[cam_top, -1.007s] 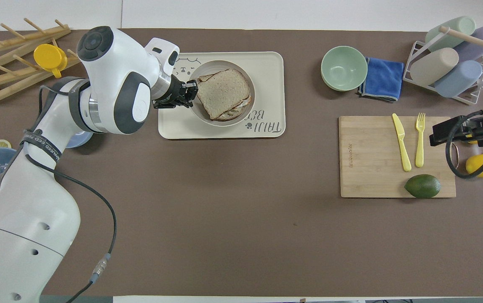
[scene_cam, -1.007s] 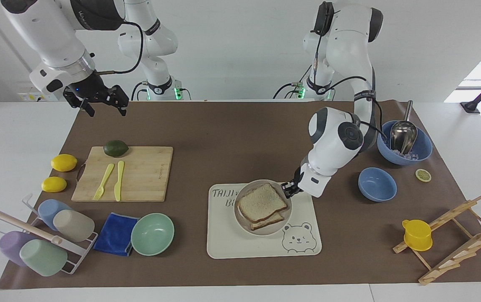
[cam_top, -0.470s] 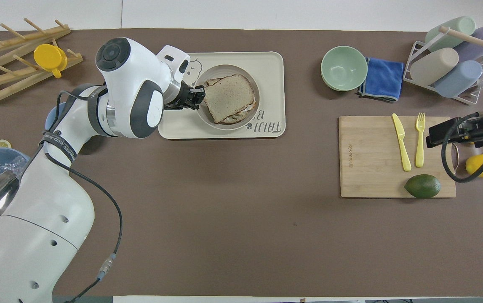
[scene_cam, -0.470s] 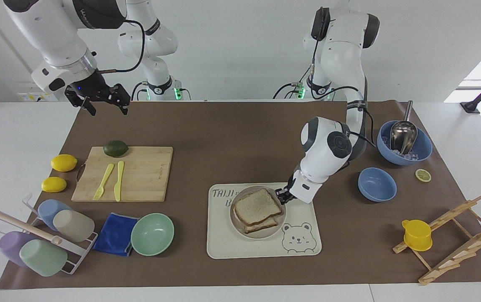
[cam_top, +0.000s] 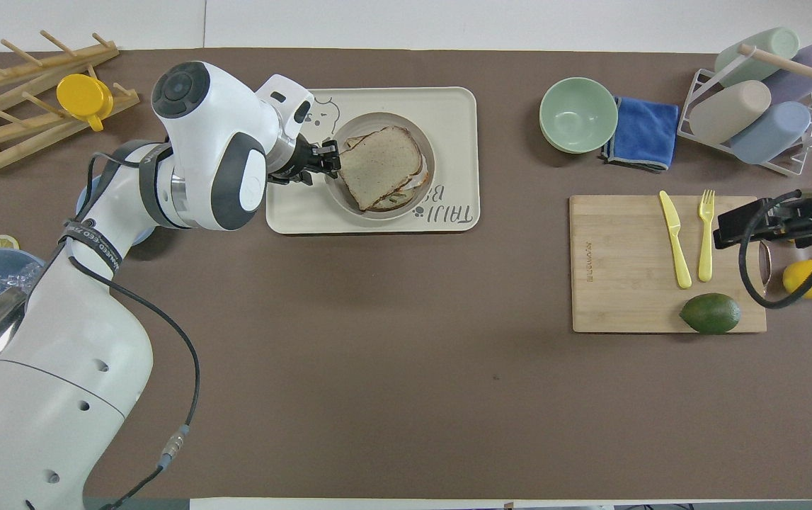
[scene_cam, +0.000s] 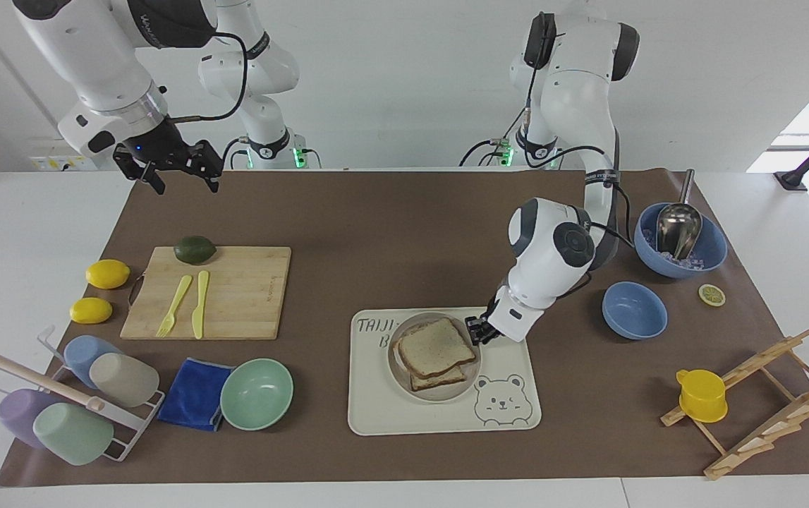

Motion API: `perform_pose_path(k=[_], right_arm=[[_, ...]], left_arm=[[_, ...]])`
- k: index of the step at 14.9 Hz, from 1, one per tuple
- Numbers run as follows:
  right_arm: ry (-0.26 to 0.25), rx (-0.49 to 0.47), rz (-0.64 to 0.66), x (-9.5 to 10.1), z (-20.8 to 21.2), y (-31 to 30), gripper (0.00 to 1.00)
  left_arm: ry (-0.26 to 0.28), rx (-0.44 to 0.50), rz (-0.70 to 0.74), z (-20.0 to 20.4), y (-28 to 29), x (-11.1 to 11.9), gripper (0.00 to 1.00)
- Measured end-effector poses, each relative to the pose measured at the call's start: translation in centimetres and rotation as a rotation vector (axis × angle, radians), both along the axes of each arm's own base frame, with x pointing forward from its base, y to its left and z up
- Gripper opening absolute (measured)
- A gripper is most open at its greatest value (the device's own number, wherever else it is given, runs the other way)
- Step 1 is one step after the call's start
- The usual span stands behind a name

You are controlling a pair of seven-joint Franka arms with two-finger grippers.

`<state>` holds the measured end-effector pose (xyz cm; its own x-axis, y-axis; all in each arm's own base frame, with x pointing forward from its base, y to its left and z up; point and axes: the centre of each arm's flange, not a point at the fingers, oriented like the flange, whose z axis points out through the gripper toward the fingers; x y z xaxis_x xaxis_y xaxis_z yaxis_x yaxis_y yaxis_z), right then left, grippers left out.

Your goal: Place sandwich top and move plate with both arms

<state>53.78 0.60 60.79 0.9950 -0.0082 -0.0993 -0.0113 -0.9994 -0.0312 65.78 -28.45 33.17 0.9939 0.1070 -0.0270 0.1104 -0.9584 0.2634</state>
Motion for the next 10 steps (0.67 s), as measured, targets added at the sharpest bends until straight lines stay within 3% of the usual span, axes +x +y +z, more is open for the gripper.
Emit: perform_pose_path(k=[4,5,10], right_arm=[[0.001,0.000,0.009,0.0,0.0,0.5,1.00],[0.001,0.000,0.008,0.0,0.0,0.4,1.00],[0.001,0.000,0.005,0.0,0.0,0.3,1.00]], left_arm=[[-0.037,-0.001,0.045,2.0,2.8,1.4,0.95],[-0.057,0.001,0.069,3.4,4.5,2.0,1.00],[-0.070,0.079,0.154,13.2,14.8,1.8,1.00]])
